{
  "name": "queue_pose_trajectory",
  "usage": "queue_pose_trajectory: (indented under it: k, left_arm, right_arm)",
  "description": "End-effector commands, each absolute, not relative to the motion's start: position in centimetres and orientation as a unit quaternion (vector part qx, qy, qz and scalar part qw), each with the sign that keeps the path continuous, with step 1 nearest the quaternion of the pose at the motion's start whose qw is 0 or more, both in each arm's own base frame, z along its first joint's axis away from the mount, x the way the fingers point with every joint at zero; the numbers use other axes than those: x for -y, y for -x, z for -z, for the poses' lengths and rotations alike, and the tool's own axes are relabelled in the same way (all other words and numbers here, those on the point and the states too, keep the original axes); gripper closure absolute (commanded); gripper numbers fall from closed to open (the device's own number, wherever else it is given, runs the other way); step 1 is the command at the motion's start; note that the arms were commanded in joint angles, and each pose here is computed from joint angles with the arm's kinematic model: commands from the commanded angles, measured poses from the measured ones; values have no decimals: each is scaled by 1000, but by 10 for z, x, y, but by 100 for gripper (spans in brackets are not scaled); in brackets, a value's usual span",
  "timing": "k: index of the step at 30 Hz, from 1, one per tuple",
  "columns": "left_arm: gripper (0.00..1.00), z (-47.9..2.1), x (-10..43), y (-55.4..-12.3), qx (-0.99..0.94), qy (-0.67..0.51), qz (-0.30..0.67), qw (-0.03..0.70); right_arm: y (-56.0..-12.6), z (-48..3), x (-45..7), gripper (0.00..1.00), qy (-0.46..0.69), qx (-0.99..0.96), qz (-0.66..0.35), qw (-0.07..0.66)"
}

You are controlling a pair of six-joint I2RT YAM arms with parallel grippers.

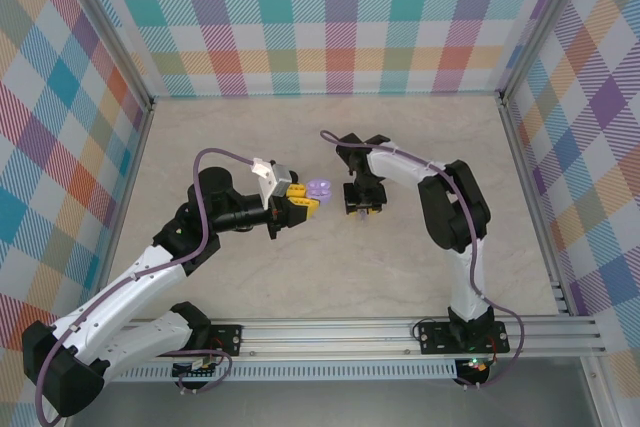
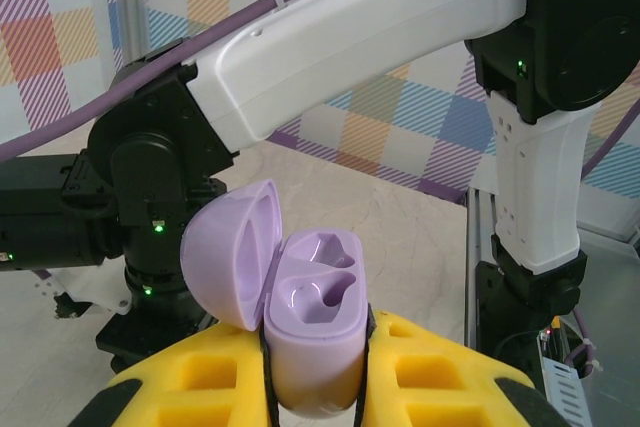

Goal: Insert the wireless bluetooth earbuds into the charging case

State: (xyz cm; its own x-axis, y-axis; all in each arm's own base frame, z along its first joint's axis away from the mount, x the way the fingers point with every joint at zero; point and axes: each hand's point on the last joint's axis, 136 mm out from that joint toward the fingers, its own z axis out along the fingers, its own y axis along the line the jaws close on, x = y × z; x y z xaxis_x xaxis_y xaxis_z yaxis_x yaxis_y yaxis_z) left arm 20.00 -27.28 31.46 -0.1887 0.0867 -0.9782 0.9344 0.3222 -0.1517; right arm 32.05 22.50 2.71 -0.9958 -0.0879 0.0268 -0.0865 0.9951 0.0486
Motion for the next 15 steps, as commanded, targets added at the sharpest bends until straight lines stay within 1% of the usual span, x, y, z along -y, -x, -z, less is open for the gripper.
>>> queue_pose_trajectory:
  k: [1,15]
  left_arm:
    - [89,-321,275,-194,-634,-403,434,498]
    - [89,-320,275,-193,-634,-403,434,497]
  right_arm:
    - [-319,-32,-224,62,10,999,32,10]
    - [-322,-23,-221,69,32,999,24,6]
